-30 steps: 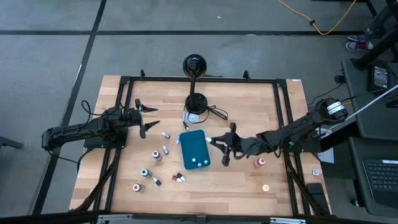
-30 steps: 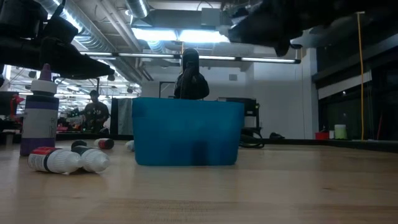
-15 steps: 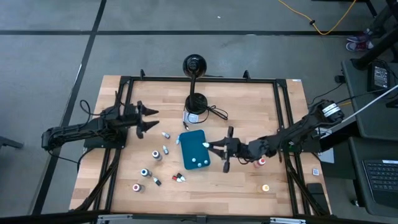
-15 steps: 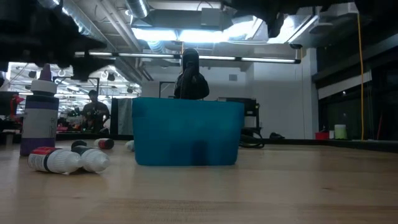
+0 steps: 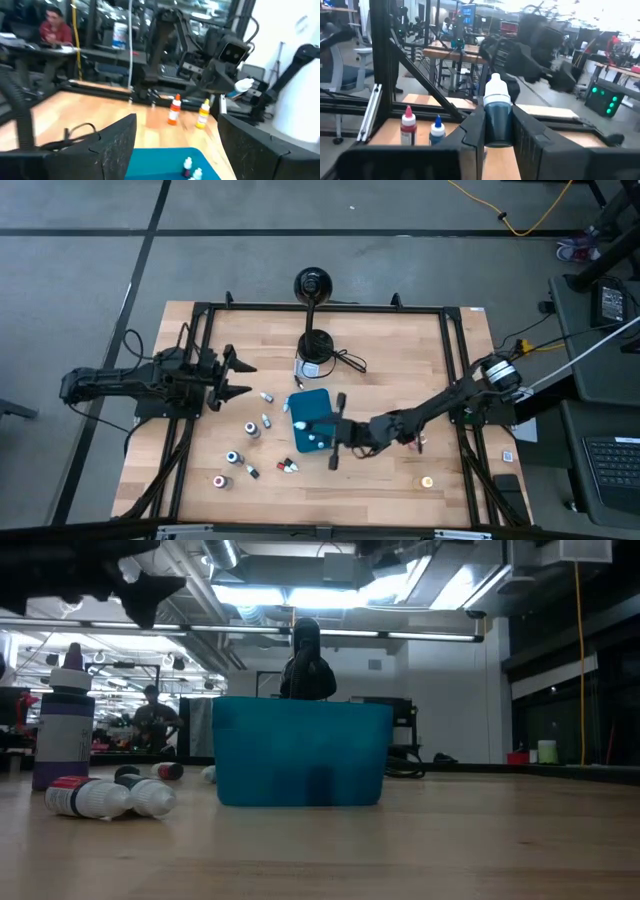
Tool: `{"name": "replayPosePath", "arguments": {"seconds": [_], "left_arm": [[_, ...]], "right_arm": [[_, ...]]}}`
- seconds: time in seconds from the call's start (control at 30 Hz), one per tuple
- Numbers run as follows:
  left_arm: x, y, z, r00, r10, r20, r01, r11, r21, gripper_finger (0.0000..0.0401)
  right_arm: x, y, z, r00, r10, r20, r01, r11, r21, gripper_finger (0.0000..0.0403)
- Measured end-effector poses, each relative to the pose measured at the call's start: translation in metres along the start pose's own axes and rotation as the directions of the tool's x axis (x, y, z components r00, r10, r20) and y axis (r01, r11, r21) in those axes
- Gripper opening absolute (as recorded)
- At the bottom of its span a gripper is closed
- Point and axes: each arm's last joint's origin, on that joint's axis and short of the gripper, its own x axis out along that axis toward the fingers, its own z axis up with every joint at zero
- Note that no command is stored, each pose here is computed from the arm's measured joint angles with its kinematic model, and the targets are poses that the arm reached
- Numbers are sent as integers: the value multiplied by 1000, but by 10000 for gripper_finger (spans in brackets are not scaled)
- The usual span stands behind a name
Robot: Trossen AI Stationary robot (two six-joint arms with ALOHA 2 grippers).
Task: Pick & Place food coloring
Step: Put the right blue small food coloring bottle into the bin
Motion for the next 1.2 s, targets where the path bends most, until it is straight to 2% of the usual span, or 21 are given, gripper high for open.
{"name": "replayPosePath", "arguments": {"seconds": [0.17,0.33,0.47,0.73,1.1,1.2], "left_arm": [[18,-12,12,994,-80,-75,79,997,-13,298],[43,-32,22,970,-139,-200,150,988,44,302],[64,-52,29,950,-105,-294,147,982,123,297],[99,-85,46,952,-55,-301,130,963,237,296],[122,-100,45,935,-52,-351,140,963,231,296],[122,-104,46,943,-8,-333,96,963,250,291]], "right_arm": [[19,9,7,1000,6,-8,-6,999,-35,82],[22,8,11,1000,-1,-6,2,1000,27,81],[22,8,11,1000,-2,-4,2,999,37,80],[22,8,11,1000,-2,-5,2,999,35,79],[22,8,11,1000,-2,-7,2,1000,28,80],[22,8,11,1000,-1,-8,2,1000,28,81]]}}
